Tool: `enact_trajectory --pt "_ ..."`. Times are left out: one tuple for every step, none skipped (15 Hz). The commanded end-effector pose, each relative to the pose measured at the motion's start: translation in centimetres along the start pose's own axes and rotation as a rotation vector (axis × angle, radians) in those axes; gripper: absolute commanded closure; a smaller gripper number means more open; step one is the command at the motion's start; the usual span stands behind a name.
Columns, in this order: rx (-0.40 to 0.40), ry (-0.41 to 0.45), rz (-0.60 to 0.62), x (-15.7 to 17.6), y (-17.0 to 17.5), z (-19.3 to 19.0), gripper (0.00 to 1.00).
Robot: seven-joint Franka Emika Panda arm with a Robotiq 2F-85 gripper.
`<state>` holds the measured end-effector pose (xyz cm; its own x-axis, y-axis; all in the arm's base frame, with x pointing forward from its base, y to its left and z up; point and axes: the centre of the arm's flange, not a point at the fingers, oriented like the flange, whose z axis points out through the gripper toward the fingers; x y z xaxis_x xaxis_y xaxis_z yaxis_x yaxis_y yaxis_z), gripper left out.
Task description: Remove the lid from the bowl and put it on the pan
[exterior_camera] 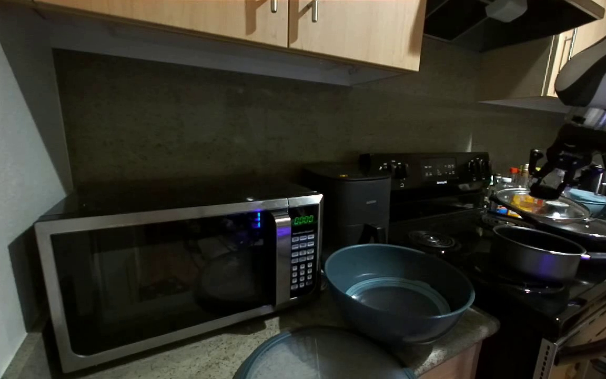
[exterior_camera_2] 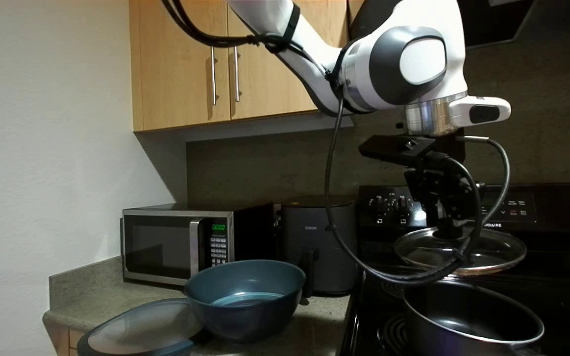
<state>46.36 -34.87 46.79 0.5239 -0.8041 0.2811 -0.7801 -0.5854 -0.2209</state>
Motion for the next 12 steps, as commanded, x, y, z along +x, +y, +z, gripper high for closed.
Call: enact_trajectory --pt "-0.032 -0.076 0.029 -1.1 1.7 -0.6 0.78" --pt "-0.042 -0.101 0.037 -1.2 2.0 -0.2 0.78" --pt "-0.051 -0.126 0.046 -1.1 2.4 0.3 0.78" --pt "-0.059 -0.146 0.056 -1.1 2.7 0.5 0.78" --pt "-0.065 -0.161 0.065 -1.0 3.0 0.9 0.78" --pt "-0.069 -0.177 0.073 -0.9 3.2 1.2 0.78" --pt "-0.075 -0.195 0.084 -0.8 3.2 1.9 0.78" --pt "-0.082 -0.212 0.093 -0.7 3.3 2.4 0.78" --pt "-0.091 -0.227 0.100 -0.6 3.4 3.1 0.78" --pt "-0.101 -0.242 0.106 -0.6 3.5 3.8 0.78" --pt "-0.108 -0.250 0.112 -0.5 3.6 4.5 0.78" --pt "-0.113 -0.259 0.118 -0.3 3.6 5.1 0.78"
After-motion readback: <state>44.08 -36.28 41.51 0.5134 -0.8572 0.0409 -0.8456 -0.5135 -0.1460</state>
